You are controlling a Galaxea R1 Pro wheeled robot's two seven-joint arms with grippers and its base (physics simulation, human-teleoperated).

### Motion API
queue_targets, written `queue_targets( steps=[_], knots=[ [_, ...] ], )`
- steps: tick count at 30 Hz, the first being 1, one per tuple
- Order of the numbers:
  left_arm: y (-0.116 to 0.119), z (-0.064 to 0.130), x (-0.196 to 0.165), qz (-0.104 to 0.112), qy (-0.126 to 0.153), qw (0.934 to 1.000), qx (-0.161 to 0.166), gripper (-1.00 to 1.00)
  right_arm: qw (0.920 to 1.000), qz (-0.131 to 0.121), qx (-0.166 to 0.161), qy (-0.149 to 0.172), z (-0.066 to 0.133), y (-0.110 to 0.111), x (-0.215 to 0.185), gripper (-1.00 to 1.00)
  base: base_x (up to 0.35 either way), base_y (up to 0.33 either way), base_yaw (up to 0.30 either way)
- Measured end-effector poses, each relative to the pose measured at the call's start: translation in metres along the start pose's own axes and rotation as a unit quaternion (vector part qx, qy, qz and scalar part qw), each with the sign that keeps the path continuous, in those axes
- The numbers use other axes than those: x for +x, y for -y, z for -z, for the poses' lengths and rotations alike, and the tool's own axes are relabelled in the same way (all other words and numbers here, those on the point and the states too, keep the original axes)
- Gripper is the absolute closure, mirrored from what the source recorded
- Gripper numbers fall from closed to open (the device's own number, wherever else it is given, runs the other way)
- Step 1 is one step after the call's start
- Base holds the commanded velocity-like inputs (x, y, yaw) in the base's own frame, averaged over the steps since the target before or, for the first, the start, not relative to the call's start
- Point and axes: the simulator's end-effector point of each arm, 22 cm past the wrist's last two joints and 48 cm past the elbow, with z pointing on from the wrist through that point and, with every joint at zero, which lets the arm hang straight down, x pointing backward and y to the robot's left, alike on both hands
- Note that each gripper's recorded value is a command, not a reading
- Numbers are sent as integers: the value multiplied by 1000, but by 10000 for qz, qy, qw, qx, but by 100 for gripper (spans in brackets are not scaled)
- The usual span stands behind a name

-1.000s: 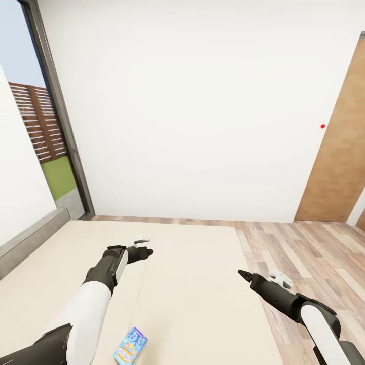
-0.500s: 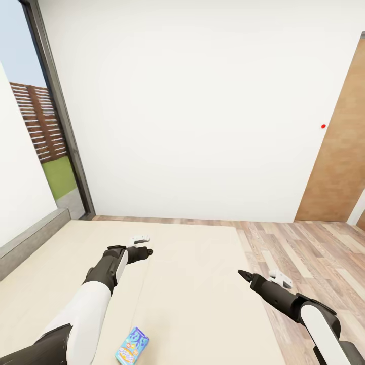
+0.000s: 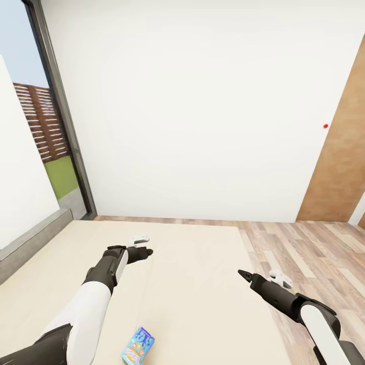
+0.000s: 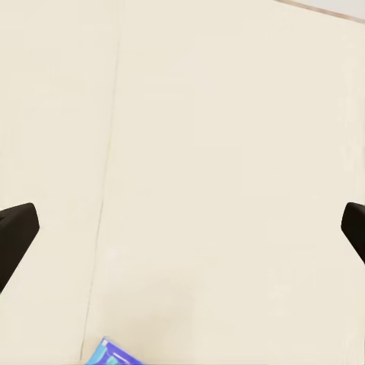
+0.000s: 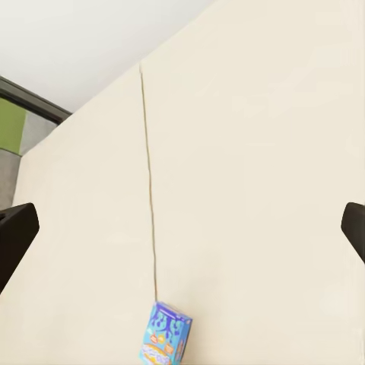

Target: Put all the toys in the child's room - the three board games (two on the bed and one on the table), the two jigsaw puzzles on the table, and the tennis ball on the table - inside the toy box on the table in the child's room.

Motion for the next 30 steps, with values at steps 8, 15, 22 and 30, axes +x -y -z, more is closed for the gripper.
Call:
queue_targets(
  steps=[8, 15, 22, 30],
  knots=[
    [-1, 0, 0, 0, 1, 10000, -5, -100, 10000, 1, 0, -4, 0, 0, 0, -100, 0, 64, 0],
    [-1, 0, 0, -1, 2, 10000, -5, -100, 10000, 0, -1, -2, 0, 0, 0, -100, 0, 9, 0],
    [-1, 0, 0, 0, 1, 10000, -6, -100, 10000, 0, 1, -1, 0, 0, 0, -100, 0, 35, 0],
    [-1, 0, 0, 0, 0, 10000, -6, -100, 10000, -1, 1, -2, 0, 0, 0, -100, 0, 168, 0]
  ],
)
